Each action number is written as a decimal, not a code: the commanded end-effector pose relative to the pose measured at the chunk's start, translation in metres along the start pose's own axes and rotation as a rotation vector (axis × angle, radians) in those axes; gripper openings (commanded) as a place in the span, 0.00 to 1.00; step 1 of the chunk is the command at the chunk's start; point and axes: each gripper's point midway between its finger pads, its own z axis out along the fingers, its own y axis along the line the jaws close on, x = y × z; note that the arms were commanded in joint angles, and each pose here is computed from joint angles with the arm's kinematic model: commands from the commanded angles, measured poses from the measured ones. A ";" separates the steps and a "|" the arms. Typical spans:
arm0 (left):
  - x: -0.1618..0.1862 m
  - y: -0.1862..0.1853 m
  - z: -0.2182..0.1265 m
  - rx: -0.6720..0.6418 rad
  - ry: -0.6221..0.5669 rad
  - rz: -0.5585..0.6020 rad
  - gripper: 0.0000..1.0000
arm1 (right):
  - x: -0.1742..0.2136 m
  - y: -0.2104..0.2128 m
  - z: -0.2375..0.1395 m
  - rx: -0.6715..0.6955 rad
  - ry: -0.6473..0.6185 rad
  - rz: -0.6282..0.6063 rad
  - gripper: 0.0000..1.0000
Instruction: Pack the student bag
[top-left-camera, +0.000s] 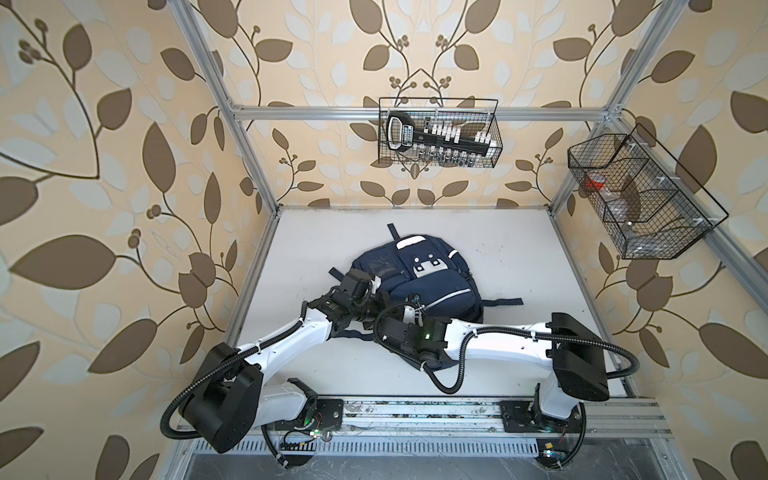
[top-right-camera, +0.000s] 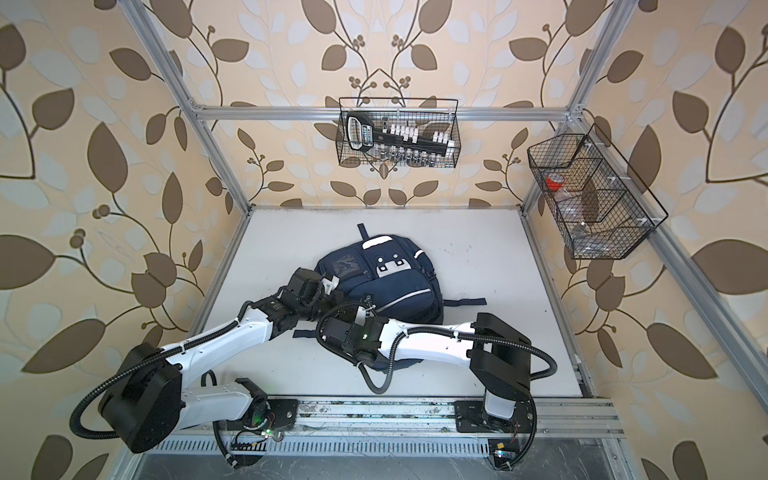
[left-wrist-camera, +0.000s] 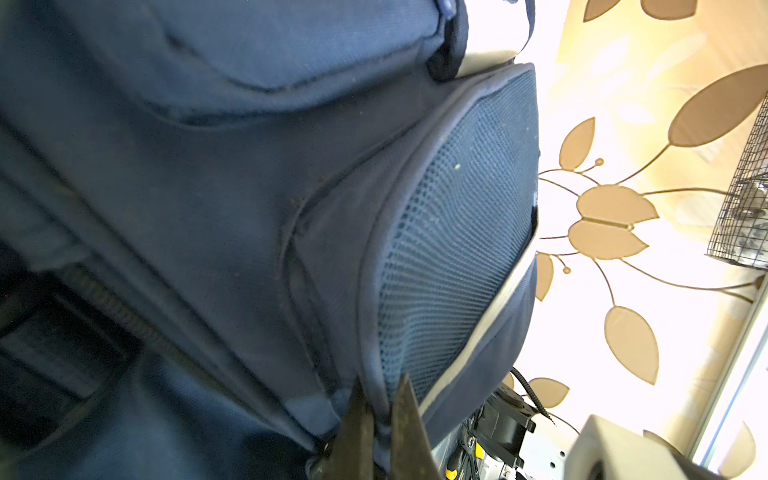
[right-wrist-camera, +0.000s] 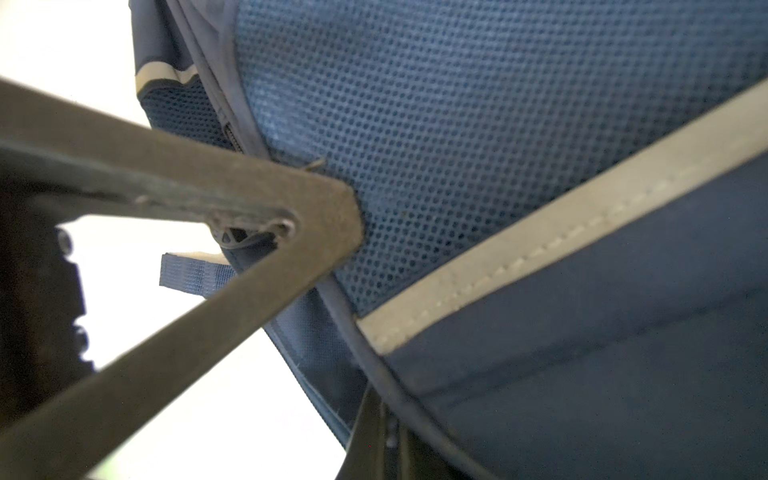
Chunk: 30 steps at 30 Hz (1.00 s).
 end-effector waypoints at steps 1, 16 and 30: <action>0.000 -0.019 -0.001 0.089 0.005 0.065 0.00 | -0.016 0.019 -0.020 -0.075 -0.027 0.046 0.00; 0.000 -0.005 -0.007 0.024 -0.028 0.101 0.00 | -0.009 0.010 -0.037 -0.088 0.070 0.028 0.00; -0.010 0.001 -0.026 -0.041 -0.123 0.148 0.00 | 0.002 -0.057 -0.052 -0.028 0.153 -0.068 0.00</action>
